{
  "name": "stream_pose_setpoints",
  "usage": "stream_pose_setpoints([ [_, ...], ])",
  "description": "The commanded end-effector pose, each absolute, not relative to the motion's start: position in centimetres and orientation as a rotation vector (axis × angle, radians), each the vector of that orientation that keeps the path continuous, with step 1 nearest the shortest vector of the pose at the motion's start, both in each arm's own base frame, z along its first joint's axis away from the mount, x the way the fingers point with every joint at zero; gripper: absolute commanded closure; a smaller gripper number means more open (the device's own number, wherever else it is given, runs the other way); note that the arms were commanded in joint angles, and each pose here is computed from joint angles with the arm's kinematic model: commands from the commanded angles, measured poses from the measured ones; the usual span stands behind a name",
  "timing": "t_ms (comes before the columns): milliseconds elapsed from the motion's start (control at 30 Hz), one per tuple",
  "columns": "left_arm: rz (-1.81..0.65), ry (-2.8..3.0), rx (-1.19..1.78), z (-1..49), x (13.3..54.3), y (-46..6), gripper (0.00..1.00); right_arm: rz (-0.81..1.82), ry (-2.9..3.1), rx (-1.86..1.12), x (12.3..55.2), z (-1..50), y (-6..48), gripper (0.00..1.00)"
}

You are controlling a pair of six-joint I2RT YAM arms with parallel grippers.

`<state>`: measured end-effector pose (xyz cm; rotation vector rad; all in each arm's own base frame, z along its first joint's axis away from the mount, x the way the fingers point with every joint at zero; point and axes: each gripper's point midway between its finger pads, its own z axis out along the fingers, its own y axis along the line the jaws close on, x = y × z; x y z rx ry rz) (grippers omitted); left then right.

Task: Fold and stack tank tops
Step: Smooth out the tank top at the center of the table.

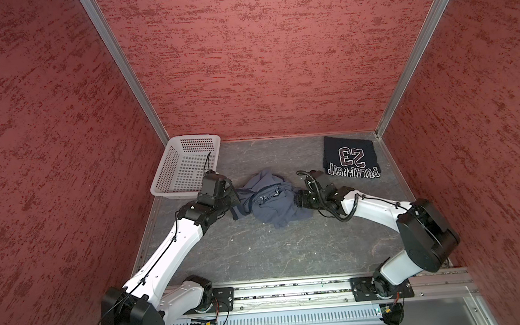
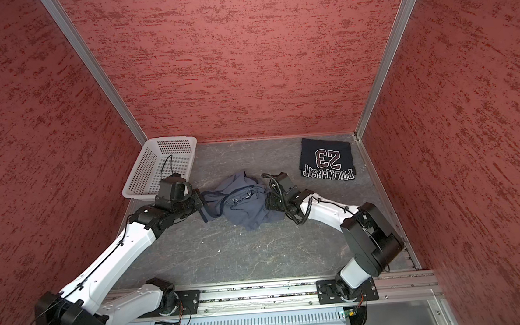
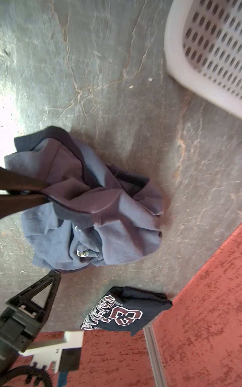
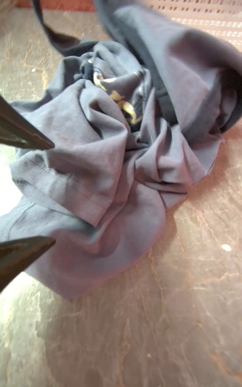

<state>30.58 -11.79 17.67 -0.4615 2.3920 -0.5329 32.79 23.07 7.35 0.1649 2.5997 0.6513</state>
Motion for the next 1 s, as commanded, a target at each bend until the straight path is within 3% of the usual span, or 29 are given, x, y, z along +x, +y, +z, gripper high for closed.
stream_pose_setpoints([
  [0,-0.577,2.412,-0.423,18.2,30.5,-12.2,0.97,0.777,2.637,0.246,33.1,6.5,24.7,0.41],
  [100,-0.600,2.413,-0.433,18.1,30.7,-11.8,0.97,0.781,2.679,0.269,33.0,5.3,25.1,0.49],
  [267,-0.649,2.362,-0.453,19.5,32.0,-11.0,0.97,0.672,2.657,0.236,34.3,7.0,24.4,0.75],
  [367,-0.678,2.318,-0.451,21.1,33.4,-10.8,0.97,0.474,2.614,0.213,35.4,9.5,22.1,0.90],
  [500,-0.744,2.234,-0.427,25.0,36.1,-10.9,0.97,0.261,2.514,0.256,36.9,14.0,16.5,1.00],
  [800,-0.779,2.055,-0.374,35.0,40.1,-9.3,0.97,0.160,2.201,0.364,39.3,28.0,6.8,1.00],
  [967,-0.763,2.114,-0.440,32.1,38.6,-8.6,0.97,0.138,2.211,0.433,36.1,27.8,5.1,1.00],
])
